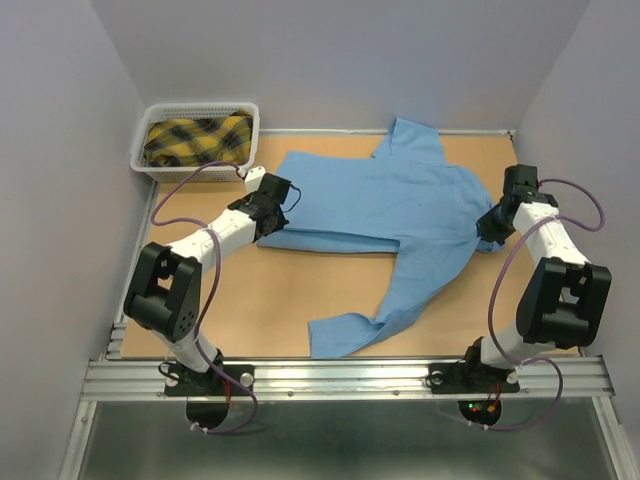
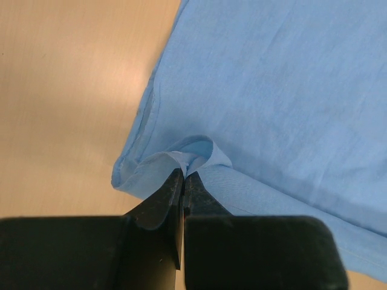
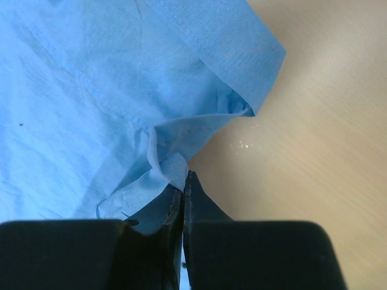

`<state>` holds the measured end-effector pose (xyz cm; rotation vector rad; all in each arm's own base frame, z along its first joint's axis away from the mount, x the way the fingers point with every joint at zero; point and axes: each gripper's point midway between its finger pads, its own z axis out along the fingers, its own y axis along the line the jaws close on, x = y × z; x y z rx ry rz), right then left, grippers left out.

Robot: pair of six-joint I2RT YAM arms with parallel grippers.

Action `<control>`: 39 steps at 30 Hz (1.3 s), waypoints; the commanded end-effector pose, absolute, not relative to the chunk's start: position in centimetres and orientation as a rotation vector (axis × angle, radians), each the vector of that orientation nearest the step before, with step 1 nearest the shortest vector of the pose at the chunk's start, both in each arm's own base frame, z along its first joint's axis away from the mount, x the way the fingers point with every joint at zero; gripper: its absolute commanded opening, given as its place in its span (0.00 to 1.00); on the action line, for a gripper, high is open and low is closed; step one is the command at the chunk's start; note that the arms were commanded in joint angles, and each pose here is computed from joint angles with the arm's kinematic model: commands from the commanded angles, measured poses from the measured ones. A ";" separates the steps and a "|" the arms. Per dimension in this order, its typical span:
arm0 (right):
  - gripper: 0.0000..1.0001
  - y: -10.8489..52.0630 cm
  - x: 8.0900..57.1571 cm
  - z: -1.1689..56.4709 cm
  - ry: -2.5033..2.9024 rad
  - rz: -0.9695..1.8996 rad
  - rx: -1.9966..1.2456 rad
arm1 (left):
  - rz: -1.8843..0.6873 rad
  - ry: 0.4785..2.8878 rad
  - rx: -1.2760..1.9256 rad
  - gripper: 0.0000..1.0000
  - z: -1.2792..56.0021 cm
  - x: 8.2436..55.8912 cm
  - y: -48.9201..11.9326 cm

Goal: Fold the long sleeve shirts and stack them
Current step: Fold the shirt

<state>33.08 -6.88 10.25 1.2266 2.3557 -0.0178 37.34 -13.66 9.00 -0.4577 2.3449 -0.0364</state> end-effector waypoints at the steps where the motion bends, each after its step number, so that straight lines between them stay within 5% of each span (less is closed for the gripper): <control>1: 0.02 -8.4 35.2 11.3 2.281 -0.058 1.207 | 0.026 2.314 -0.447 0.06 9.6 39.1 -12.9; 8: 0.06 -8.4 34.4 9.1 2.336 -0.088 1.216 | -0.003 2.358 -0.402 0.12 8.4 39.5 -13.9; 15: 0.18 -8.5 34.5 8.2 2.342 -0.103 1.234 | -0.016 2.340 -0.385 0.47 9.1 40.4 -14.3; 22: 0.39 -8.6 36.2 10.2 2.288 -0.058 1.222 | -0.111 2.287 -0.387 0.65 11.1 41.7 -15.7; 29: 0.42 -9.2 38.1 12.9 2.214 -0.041 1.206 | -0.241 2.159 -0.414 0.94 15.8 40.9 -15.8; 39: 0.43 -8.1 36.8 12.2 2.243 0.010 1.211 | -0.407 2.204 -0.393 0.92 14.1 37.5 -17.0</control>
